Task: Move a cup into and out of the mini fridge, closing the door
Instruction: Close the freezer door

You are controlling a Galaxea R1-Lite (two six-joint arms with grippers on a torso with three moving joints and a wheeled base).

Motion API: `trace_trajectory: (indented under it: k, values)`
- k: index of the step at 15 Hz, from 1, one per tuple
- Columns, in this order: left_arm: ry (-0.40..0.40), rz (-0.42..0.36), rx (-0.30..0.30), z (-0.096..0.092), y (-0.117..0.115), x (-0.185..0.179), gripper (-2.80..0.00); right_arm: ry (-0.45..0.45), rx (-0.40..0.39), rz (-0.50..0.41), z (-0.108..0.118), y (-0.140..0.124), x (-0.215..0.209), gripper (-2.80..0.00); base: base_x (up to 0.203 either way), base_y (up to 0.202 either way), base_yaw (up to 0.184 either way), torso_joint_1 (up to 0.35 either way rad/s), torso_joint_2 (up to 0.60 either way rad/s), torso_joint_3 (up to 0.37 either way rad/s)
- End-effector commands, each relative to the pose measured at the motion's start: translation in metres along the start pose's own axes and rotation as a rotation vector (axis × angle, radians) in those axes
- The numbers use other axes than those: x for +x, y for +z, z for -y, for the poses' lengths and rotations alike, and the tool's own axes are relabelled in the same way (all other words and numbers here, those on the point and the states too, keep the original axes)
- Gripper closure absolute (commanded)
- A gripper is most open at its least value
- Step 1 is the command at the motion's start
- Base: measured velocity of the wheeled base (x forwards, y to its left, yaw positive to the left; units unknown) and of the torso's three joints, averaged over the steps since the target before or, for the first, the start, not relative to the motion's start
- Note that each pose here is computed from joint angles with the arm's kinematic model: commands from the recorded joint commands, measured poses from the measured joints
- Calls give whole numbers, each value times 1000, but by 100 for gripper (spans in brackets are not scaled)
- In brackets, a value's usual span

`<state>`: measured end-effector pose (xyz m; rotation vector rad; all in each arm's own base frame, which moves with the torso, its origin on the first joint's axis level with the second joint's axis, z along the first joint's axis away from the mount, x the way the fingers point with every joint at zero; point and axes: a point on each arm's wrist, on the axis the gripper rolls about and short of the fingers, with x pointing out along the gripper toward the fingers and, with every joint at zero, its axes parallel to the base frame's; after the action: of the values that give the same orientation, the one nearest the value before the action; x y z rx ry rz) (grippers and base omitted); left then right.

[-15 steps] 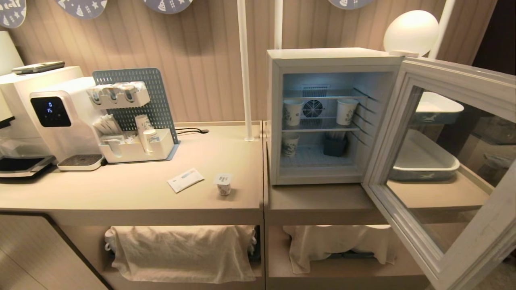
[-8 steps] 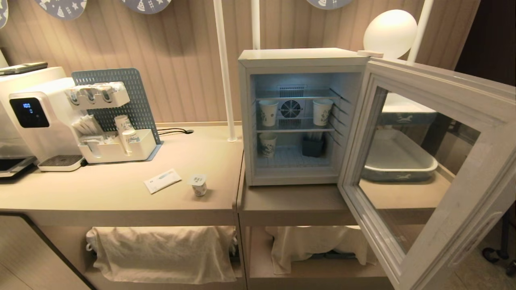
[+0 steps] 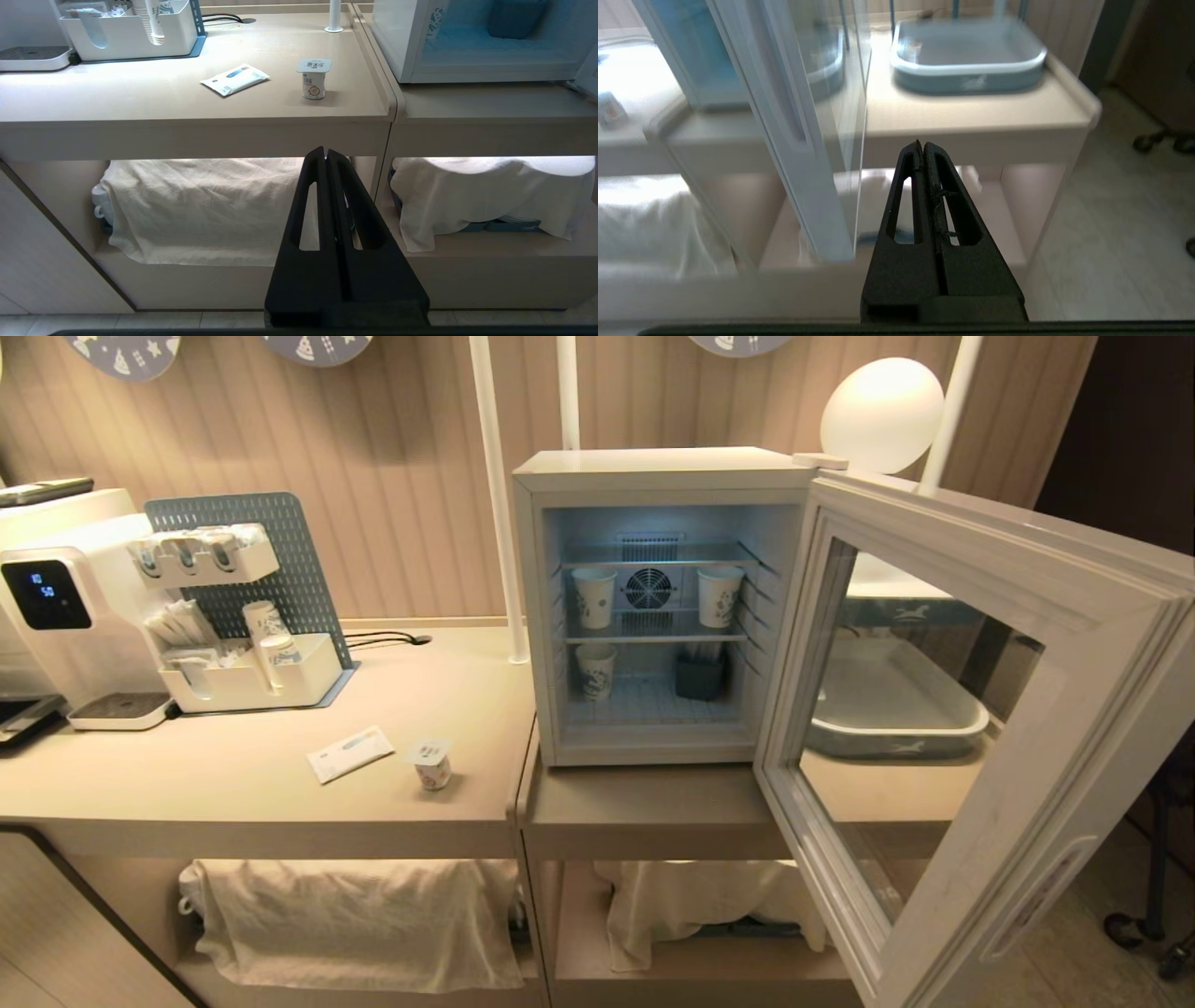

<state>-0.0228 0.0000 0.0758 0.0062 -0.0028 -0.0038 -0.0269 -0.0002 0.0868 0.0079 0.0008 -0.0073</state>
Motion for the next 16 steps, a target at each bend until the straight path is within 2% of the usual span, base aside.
trace_trajectory:
  k: [1,2,4,6,8,9,10,13,14,15,16]
  values:
    - [1,0,0,0,0,0,0,-6,12,60,0,29,-6,0,0,0,0,0,0,0]
    - [1,0,0,0,0,0,0,-19,42,76,0,54,-7,0,0,0,0,0,0,0]
    - [1,-1,0,0,0,0,0,-63,113,3,1,100,15,0,0,0,0,0,0,0]
    - [1,0,0,0,0,0,0,-104,180,-169,0,133,69,0,0,0,0,0,0,0]
    - [1,-1,-2,0,0,0,0,-71,251,-315,0,145,128,0,0,0,0,0,0,0]
    - [1,-1,-2,0,0,0,0,19,310,-365,2,147,154,0,0,0,0,0,0,0]
    - [1,-1,-3,0,0,0,0,155,371,-400,5,147,169,0,0,0,0,0,0,0]
    - [1,-3,-2,0,0,0,0,764,556,-417,24,155,174,0,0,0,0,0,0,0]
    - [1,-1,-3,0,0,0,0,888,596,-408,34,155,172,0,0,0,0,0,0,0]
    - [1,-1,-2,0,0,0,0,956,633,-399,46,151,171,0,0,0,0,0,0,0]
    - [1,-2,-2,0,0,0,0,977,654,-397,52,144,172,0,0,0,0,0,0,0]
